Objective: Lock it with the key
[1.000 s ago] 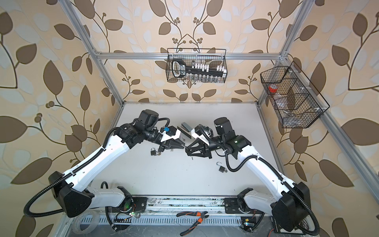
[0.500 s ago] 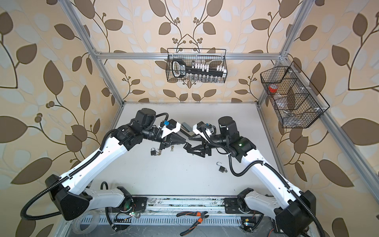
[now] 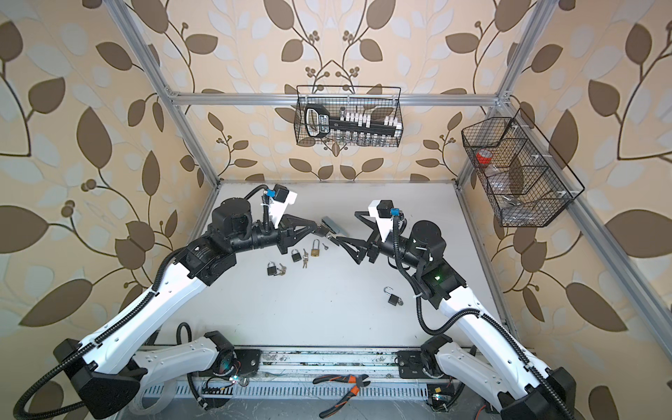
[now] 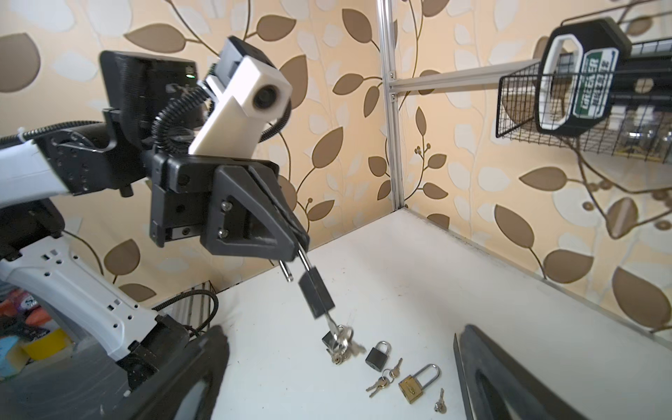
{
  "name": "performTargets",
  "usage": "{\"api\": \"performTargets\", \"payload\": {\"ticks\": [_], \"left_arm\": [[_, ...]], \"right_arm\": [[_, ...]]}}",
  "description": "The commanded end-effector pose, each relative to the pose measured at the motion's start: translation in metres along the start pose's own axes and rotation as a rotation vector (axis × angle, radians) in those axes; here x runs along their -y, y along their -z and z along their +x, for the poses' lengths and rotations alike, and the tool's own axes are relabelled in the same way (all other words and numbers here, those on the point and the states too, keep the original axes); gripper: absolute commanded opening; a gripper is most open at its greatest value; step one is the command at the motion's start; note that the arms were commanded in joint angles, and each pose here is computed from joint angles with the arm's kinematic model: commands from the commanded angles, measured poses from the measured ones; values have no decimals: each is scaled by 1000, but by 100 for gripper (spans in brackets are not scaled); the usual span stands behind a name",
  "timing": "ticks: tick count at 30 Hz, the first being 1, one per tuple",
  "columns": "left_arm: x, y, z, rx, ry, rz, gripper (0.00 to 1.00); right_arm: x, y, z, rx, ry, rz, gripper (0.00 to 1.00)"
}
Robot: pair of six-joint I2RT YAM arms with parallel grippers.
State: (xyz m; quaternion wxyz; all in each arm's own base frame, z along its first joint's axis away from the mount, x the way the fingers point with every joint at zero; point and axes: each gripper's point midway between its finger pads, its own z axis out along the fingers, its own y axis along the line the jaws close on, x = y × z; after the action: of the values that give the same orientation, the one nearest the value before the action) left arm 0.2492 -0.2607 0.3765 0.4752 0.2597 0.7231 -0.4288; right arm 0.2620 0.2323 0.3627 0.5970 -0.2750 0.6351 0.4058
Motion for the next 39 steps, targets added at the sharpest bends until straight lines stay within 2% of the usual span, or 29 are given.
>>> {"api": "performTargets", "payload": {"ticks": [1,4,7,11,15,22,29,37,39], "left_arm": [[8,20,-42,192,34,-21,0],[16,24,-49,206,67,35,0],[26,32,-56,254,92,90,0],[37,40,-58,289,110,163,0],[54,43,-60,307,102,318,0],[74,45,-68,313,71,462,0],[77,44,-66,300,80,489,0],[78,48,-67,307,72,483,0],[78,47,-66,306,73,484,0]], "right_arm": [[1,-8,-21,87,-76,-24,99],[-4,-20,-23,68,-90,-90,99],[-16,-23,-31,91,-75,-178,86],[-32,-24,-47,105,-75,-294,81],[-52,-15,-60,147,-58,-394,81],[-63,-14,-65,143,-49,-430,78],[-70,-17,-70,149,-35,-444,69],[-71,-26,-69,129,-53,-450,50],[-73,-27,-68,125,-50,-455,39]]}}
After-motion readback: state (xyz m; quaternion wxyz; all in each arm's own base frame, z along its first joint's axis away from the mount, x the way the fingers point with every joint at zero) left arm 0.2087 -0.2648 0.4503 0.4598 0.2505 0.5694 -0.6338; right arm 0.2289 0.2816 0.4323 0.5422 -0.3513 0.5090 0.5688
